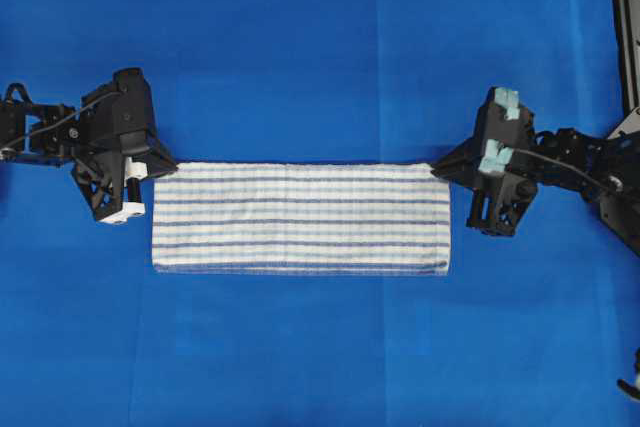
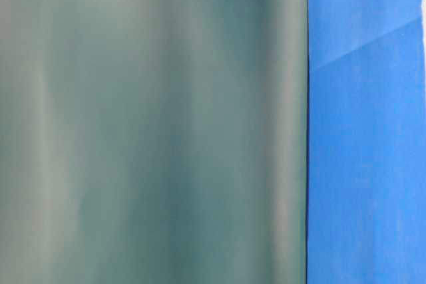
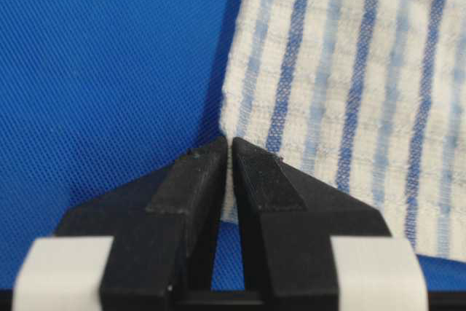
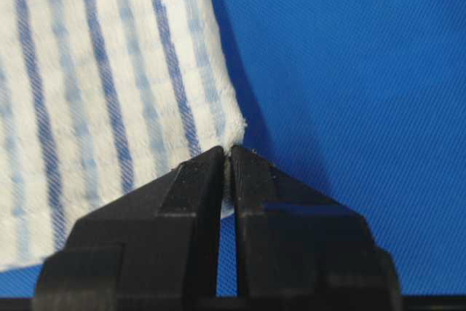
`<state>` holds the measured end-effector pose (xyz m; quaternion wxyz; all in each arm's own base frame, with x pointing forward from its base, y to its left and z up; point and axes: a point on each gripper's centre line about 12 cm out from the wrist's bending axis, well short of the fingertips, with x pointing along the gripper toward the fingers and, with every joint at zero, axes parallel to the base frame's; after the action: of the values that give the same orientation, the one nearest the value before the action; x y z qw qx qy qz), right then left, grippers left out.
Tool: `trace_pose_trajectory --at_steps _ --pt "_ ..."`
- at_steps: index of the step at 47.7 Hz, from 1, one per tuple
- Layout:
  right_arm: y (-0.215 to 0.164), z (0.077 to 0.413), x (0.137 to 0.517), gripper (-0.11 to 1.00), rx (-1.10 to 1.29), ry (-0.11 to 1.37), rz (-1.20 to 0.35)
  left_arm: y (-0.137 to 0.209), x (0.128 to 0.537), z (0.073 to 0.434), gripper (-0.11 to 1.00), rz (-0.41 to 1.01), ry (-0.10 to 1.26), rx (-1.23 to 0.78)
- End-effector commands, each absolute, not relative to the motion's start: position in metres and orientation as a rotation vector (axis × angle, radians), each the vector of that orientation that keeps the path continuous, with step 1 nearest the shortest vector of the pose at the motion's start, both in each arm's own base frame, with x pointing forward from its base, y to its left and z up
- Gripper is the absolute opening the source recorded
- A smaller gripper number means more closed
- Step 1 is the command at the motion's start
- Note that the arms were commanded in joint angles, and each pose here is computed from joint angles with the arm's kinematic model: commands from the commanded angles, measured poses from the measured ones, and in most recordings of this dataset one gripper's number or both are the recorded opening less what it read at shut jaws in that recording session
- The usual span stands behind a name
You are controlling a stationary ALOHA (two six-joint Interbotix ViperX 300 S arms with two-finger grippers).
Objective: Fold the blue towel.
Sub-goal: 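Grasp the folded towel's top corners with both grippers, then lift the towel and rotate it vertical, right gripper moving up, left down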
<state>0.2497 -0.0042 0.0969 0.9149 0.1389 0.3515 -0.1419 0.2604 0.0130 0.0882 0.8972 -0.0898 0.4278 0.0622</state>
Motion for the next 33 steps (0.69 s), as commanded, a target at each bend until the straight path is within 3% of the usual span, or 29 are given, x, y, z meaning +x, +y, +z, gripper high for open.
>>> trace_pose_trajectory --at_steps 1,19,33 --pt "-0.003 0.113 0.252 0.27 0.302 0.666 -0.275 0.012 0.268 0.109 0.04 0.120 0.835 -0.184" --pt "-0.001 0.175 0.240 0.27 0.328 0.508 -0.162 0.011 0.260 0.175 0.04 0.098 0.736 -0.178" --pt "-0.005 0.191 0.234 0.27 0.332 0.473 -0.145 0.009 0.246 0.196 0.04 0.089 0.660 -0.183"
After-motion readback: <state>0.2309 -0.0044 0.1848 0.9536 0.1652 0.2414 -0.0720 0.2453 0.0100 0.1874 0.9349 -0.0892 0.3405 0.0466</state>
